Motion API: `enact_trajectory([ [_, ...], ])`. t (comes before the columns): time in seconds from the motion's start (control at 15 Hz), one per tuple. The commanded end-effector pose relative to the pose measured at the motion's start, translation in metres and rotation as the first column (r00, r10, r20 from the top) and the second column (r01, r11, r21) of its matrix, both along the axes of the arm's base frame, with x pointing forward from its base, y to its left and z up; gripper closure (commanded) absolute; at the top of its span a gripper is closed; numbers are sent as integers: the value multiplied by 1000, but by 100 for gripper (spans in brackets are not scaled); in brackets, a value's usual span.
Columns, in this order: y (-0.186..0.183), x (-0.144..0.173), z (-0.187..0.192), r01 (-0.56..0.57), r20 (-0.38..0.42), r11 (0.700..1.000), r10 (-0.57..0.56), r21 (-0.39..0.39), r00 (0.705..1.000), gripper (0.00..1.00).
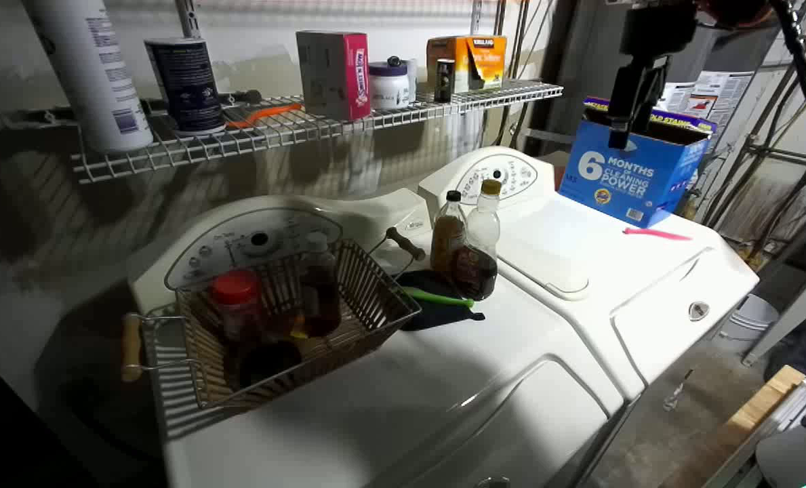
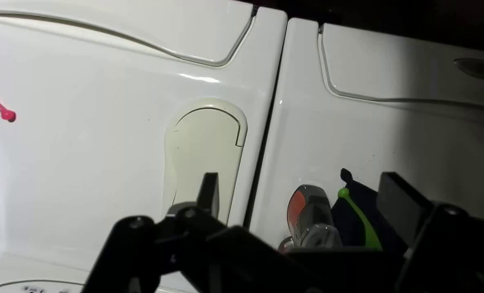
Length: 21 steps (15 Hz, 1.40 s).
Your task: Press a button on the right dishwasher
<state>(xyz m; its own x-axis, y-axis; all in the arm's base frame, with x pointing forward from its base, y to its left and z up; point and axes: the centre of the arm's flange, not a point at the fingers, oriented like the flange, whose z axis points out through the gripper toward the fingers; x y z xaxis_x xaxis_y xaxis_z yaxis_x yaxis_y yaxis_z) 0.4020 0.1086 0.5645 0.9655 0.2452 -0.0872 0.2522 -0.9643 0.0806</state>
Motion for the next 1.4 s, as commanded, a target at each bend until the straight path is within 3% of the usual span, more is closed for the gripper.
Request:
enact_trajectory([
  [0.0,0,0,0,0,0,1000,0,0,1000,0],
  [0.47,-5,4,-1,-18,2,1000,18,4,1000,0],
  [1.07,-127,62,-26,-111,108,990,102,86,989,2],
  [1.13,-138,70,-31,-107,120,991,96,84,988,26],
  [1.2,-151,79,-36,-83,137,993,71,87,988,27],
  [1.33,-171,98,-48,-8,166,994,-10,108,986,41],
])
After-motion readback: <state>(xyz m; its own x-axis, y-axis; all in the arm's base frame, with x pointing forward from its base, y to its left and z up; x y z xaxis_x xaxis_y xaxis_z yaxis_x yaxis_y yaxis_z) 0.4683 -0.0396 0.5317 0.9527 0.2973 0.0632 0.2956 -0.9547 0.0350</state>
